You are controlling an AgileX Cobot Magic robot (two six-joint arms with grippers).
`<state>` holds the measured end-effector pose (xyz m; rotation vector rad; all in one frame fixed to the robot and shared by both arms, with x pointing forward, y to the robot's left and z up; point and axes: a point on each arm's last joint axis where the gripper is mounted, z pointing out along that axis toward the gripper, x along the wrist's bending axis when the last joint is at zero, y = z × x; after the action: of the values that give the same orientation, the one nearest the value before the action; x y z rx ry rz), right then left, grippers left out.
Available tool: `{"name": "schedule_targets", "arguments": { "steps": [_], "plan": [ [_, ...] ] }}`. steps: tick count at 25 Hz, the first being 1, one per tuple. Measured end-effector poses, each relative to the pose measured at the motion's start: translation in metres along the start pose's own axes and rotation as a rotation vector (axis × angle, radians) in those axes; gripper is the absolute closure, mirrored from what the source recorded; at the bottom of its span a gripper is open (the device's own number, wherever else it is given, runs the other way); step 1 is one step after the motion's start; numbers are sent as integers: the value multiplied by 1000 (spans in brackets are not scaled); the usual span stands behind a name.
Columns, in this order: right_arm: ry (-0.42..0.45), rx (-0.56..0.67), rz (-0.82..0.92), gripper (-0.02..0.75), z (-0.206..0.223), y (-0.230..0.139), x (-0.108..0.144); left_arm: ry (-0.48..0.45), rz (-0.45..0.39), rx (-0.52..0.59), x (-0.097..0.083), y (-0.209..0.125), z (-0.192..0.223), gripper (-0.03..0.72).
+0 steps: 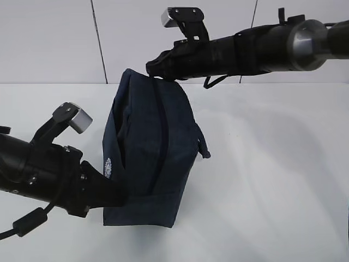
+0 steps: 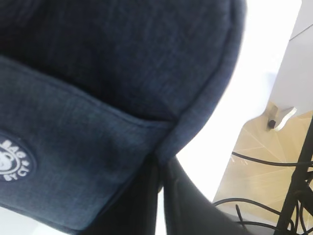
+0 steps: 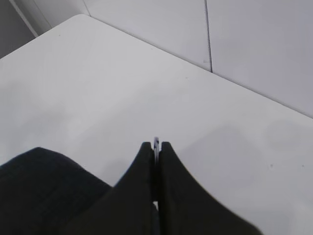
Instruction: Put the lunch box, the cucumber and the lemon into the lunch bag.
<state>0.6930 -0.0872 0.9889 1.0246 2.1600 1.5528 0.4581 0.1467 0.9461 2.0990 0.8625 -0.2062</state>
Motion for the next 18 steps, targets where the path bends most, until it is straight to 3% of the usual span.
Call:
{"name": "schedule_targets", "arguments": {
  "steps": [11, 18],
  "plan": [
    [150, 150, 52, 730, -32, -16, -38, 175, -44, -29, 18, 2, -3, 695],
    [242, 253, 19, 730, -50, -27, -49, 438, -236, -133, 57, 2, -25, 695]
  ]
}}
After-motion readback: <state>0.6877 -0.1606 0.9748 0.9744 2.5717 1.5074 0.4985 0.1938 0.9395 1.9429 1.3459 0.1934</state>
